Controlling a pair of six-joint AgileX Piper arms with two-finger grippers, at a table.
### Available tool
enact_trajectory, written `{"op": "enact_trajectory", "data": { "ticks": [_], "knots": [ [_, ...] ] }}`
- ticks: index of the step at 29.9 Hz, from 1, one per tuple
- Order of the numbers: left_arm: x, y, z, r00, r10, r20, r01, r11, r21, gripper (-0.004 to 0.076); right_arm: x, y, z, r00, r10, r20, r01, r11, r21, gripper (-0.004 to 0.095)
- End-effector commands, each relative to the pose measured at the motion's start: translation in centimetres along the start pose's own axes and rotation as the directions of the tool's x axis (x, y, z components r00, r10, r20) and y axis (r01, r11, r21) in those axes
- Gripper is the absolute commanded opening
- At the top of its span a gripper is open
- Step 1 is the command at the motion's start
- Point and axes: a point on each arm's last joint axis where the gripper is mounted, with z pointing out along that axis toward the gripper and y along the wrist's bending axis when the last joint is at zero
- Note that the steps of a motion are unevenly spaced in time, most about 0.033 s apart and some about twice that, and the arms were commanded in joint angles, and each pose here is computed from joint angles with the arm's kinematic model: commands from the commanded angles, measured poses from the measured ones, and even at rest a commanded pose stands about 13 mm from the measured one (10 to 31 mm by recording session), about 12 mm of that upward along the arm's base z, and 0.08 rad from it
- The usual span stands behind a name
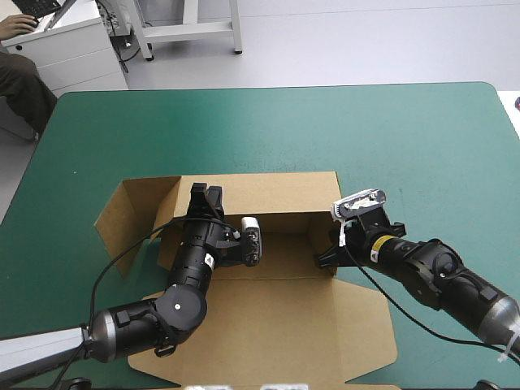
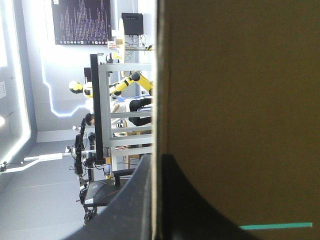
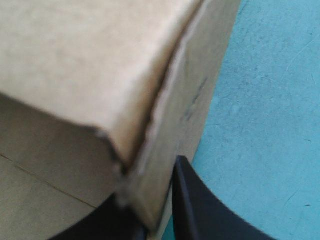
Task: Fold the box
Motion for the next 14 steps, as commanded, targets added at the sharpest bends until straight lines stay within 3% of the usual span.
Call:
{"op": "enact_trajectory", "data": {
  "ticks": [1,3,9,14],
  "knots": [
    [-0.27,1.65,-0.54,0.999,-0.016,0.035,0.019,0.997,-0.071,0.0011,-1.81,0.42,-1.02,0.991,0.004,0.136,0.000,1.000,-0.030,-0.0011],
    [-0.26,1.63,-0.54,0.999,-0.018,0.034,0.020,0.997,-0.069,0.0056,-1.83,0.42,-1.02,0.990,0.004,0.138,0.000,1.000,-0.030,-0.0011],
    [-0.27,1.65,-0.54,0.998,-0.049,0.038,0.051,0.996,-0.070,0.0342,-2.10,0.47,-0.99,0.986,0.011,0.166,-0.005,0.999,-0.037,-0.0010],
    [-0.76,1.80,-1.23,0.998,-0.042,0.045,0.047,0.993,-0.109,0.0376,-2.47,0.49,-0.86,0.980,0.009,0.201,-0.001,0.999,-0.040,0.0005]
  ]
}}
